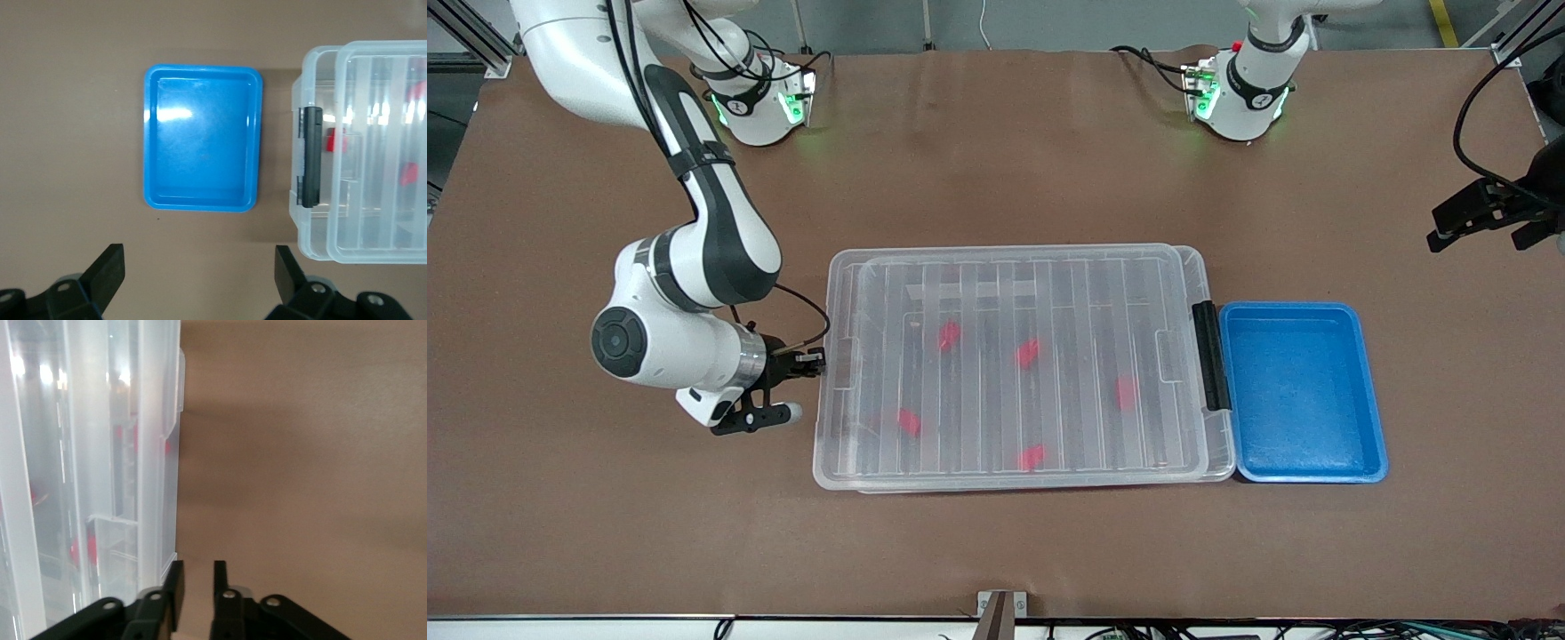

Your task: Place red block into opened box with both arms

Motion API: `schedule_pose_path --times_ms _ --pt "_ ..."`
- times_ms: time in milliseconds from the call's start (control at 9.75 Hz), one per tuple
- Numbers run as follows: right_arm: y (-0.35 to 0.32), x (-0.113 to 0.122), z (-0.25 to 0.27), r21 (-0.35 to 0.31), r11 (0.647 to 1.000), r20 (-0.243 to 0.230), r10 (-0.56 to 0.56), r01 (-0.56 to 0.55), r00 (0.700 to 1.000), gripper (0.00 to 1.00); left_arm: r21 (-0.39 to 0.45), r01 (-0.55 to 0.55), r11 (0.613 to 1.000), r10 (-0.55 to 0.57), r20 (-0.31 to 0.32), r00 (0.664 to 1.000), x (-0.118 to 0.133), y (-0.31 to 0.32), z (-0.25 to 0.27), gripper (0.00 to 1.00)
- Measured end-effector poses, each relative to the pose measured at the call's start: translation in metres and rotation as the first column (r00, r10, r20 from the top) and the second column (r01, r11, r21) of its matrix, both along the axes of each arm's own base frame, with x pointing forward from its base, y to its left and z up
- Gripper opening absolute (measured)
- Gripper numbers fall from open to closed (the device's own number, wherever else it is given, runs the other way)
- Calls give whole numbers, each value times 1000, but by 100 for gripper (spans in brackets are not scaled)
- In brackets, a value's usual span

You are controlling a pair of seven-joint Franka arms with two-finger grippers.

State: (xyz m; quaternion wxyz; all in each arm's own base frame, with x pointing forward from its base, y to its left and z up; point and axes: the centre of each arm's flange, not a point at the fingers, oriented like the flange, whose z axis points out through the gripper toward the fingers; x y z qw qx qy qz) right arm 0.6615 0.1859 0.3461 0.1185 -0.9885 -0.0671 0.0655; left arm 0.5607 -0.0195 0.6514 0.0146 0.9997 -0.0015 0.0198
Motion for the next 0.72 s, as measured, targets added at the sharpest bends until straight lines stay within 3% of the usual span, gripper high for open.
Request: schedule_pose_path --times_ms 205,410,513,718 --pt "-60 9 57 -131 987 49 -91 97 995 66 -7 4 1000 -5 -20 1000 -9 -1 -6 99" --pt "-132 -9 141 -166 965 82 -191 202 978 93 -7 6 1000 -7 -29 1000 -22 -1 -8 98" --pt "-165 -27 183 -173 951 94 -242 255 966 100 -7 7 1000 -7 -28 1000 -26 -1 -8 98" --pt "-216 -75 254 -175 929 89 -314 325 945 100 -7 9 1000 -9 -26 1000 -28 -1 -8 98"
